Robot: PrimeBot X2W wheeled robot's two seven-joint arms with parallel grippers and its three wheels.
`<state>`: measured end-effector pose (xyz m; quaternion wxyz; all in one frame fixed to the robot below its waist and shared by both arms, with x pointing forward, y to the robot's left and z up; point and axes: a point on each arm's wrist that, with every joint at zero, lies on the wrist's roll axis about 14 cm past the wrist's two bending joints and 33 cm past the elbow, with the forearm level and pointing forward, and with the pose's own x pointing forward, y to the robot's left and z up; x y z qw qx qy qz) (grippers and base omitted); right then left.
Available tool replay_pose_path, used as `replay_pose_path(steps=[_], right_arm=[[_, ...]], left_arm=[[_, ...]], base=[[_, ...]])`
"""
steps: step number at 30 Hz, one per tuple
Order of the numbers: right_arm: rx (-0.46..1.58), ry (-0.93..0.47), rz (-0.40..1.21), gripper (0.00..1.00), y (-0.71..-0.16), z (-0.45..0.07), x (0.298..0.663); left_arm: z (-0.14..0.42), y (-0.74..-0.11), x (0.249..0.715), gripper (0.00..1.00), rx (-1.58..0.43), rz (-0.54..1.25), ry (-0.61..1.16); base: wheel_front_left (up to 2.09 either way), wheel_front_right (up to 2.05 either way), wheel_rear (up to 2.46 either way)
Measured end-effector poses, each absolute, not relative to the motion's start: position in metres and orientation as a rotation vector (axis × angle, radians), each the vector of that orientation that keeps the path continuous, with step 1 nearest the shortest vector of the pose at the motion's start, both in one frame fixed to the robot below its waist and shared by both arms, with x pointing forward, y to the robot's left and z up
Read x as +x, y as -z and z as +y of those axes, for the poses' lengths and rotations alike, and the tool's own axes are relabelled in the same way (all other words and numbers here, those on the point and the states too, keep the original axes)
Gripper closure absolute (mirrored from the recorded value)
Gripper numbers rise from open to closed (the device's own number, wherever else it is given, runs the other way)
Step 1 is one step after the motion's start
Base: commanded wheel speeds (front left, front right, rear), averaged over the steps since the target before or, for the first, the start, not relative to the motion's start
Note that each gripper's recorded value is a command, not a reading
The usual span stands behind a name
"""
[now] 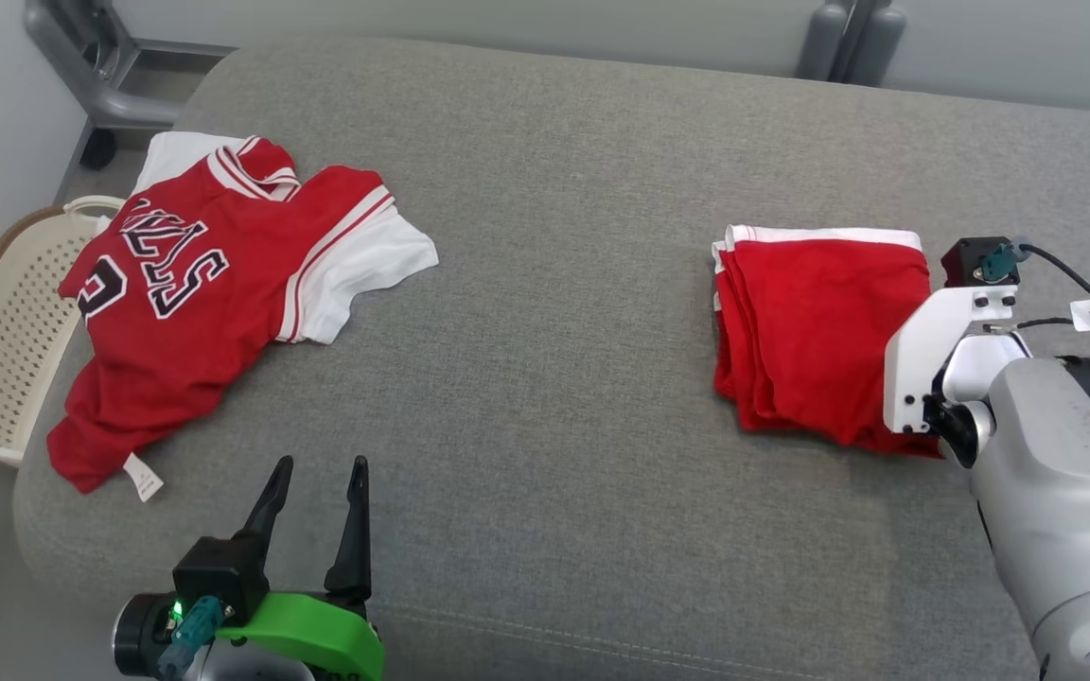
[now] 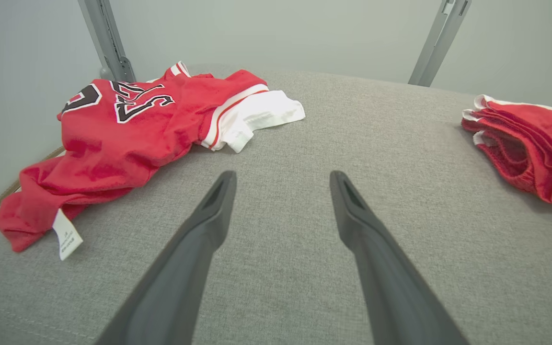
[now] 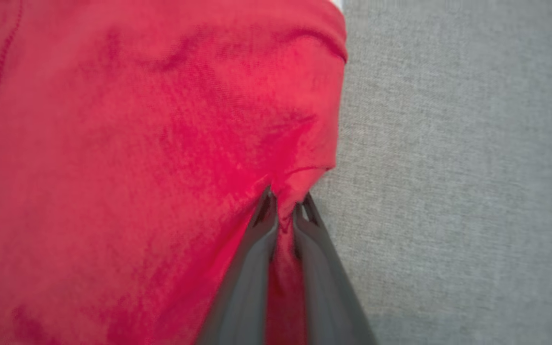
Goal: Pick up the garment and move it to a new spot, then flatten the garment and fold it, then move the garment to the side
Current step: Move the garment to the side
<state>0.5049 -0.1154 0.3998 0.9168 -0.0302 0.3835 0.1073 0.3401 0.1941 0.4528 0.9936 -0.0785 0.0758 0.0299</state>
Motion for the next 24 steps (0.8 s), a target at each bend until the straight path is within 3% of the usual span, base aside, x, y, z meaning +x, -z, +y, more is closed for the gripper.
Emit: replay_pose_path(steps=[24], right_arm=[[-0.368, 0.048, 0.651, 1.0, -0.45, -0.31, 0.511]], left_arm=[[0.114, -0.46, 0.398, 0.0, -0.124, 0.141, 0.248]], base=[[0.0, 0.0, 0.0]])
